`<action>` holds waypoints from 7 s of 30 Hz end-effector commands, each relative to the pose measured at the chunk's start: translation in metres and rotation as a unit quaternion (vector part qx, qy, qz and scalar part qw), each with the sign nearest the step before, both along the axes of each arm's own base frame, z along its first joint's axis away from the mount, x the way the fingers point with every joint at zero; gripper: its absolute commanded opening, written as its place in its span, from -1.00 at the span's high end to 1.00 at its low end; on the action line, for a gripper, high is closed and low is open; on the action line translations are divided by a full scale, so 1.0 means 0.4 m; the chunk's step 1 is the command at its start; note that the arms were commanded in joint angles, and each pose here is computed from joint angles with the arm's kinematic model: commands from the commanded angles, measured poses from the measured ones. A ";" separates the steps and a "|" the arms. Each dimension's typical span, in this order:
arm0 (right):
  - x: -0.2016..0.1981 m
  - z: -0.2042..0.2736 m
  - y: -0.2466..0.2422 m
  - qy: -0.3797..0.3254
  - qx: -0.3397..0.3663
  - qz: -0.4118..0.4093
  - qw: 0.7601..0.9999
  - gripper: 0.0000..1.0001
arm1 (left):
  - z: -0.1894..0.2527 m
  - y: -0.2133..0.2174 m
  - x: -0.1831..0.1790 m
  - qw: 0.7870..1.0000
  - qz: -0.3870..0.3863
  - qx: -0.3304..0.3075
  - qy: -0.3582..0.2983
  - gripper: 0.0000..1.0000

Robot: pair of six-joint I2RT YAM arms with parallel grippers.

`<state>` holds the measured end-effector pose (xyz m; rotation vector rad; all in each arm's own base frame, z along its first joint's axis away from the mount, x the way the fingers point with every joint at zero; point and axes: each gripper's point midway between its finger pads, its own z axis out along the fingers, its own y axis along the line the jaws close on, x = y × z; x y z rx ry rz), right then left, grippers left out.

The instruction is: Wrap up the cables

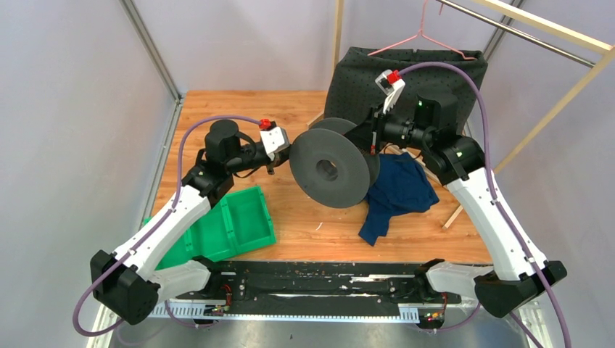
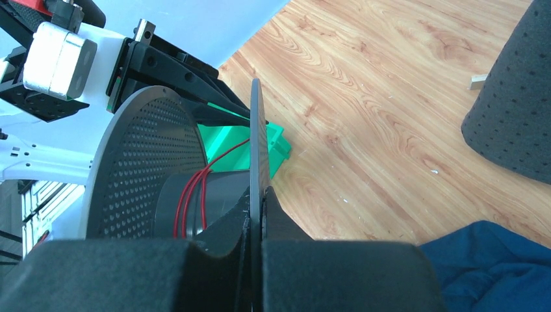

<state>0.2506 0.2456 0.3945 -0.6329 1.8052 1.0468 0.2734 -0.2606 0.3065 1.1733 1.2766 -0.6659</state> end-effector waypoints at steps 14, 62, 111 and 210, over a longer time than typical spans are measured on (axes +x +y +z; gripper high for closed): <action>0.076 0.090 -0.013 -0.077 0.034 -0.030 0.996 0.99 | 0.022 0.016 0.001 1.000 0.020 -0.004 -0.004 0.11; 0.161 0.253 -0.154 -0.132 0.057 -0.239 0.960 0.99 | -0.118 0.153 0.124 0.921 0.213 -0.129 0.301 -0.46; 0.294 0.281 -0.078 -0.110 -0.002 -0.343 0.933 0.99 | -0.186 0.100 0.367 0.860 0.293 -0.215 0.359 -0.40; 0.073 -0.098 0.017 -0.060 -0.194 -0.048 0.978 0.99 | 0.194 -0.111 0.066 0.947 0.068 -0.046 0.309 1.00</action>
